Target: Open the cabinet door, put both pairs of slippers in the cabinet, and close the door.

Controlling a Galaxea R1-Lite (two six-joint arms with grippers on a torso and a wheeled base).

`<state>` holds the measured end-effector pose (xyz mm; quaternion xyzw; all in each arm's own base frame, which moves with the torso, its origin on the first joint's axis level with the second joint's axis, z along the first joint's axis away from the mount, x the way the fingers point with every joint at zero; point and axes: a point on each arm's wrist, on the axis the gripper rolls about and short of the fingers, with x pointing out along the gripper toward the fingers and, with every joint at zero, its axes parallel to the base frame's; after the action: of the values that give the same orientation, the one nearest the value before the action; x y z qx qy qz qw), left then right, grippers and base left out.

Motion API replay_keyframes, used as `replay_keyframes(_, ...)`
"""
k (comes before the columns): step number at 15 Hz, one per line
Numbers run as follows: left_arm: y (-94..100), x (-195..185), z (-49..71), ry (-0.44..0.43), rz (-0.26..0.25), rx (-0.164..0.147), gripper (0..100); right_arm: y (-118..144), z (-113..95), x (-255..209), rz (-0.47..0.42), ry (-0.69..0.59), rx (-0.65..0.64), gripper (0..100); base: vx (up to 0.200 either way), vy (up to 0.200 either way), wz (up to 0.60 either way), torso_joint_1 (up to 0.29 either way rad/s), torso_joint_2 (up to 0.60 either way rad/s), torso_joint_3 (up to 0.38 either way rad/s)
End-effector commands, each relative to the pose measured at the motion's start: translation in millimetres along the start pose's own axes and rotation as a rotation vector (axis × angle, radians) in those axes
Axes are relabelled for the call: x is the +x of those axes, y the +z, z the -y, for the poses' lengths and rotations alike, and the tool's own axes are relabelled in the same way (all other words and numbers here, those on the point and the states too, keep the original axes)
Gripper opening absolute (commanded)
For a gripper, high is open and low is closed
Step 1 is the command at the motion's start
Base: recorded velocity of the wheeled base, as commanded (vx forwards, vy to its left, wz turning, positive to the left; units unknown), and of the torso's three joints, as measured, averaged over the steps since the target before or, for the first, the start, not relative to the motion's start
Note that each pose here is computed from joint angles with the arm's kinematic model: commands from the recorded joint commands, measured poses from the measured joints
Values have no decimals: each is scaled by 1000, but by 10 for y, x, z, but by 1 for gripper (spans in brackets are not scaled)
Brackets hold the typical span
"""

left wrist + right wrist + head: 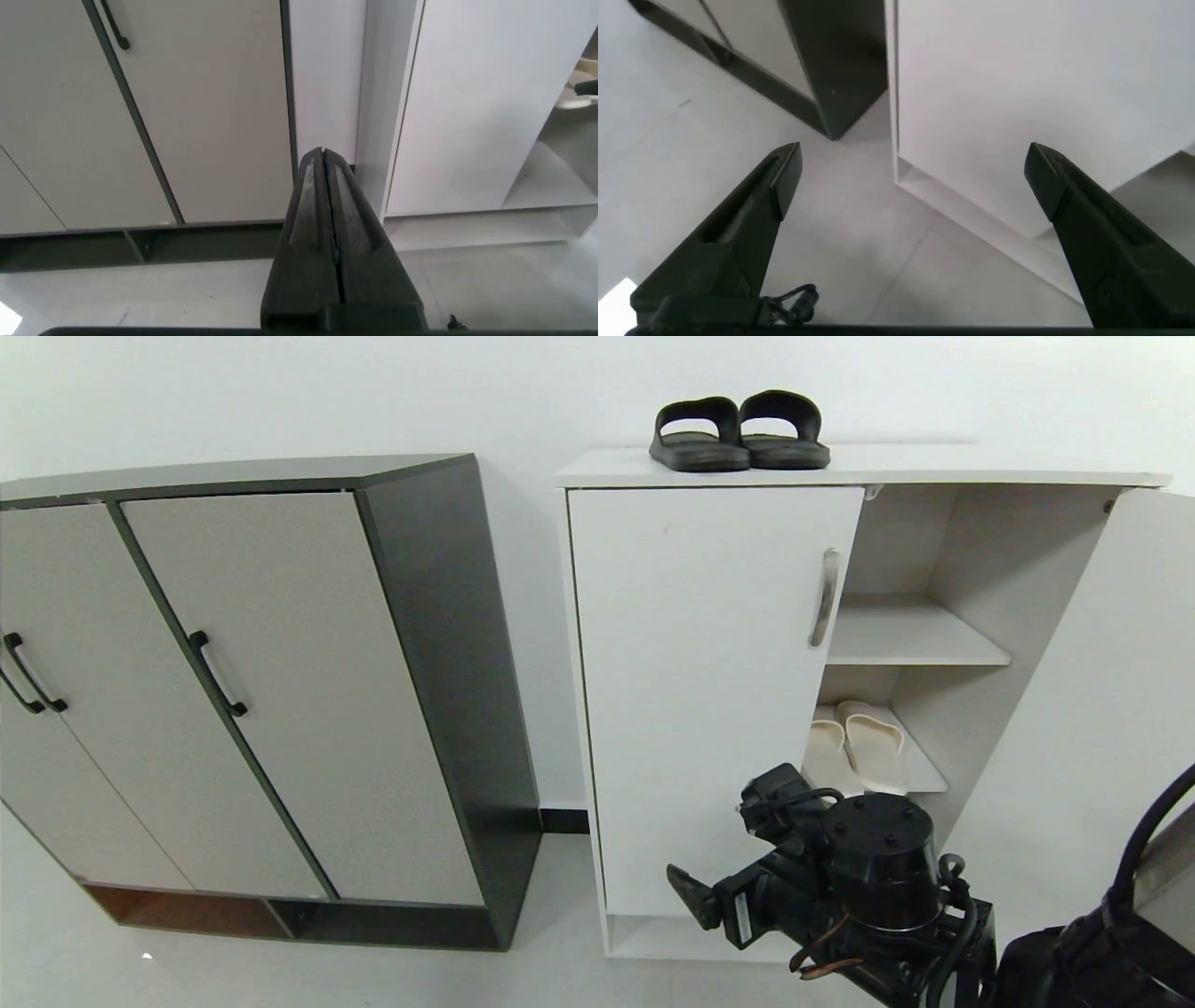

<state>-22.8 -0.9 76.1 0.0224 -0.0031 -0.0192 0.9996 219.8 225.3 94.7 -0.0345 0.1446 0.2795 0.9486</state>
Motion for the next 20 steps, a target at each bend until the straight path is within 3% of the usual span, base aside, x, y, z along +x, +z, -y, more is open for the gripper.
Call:
replay_keyframes(1,1,1,0,0,-1,0,0,4,-3,2,2,0,1,100,0,0,0,0,0,0)
replay_keyframes(6,1,1,0,0,-1,0,0,28,-4,3,19,-2,6,100,0,0,0,31,-244,-277)
replay_keyframes(9,1,1,0,0,-1,0,0,111,-2,25,140,4,31,100,0,0,0,82,-523,-349)
replay_keyframes(20,1,1,0,0,-1,0,0,120,44,42,146,-10,17,100,0,0,0,155,-474,-322)
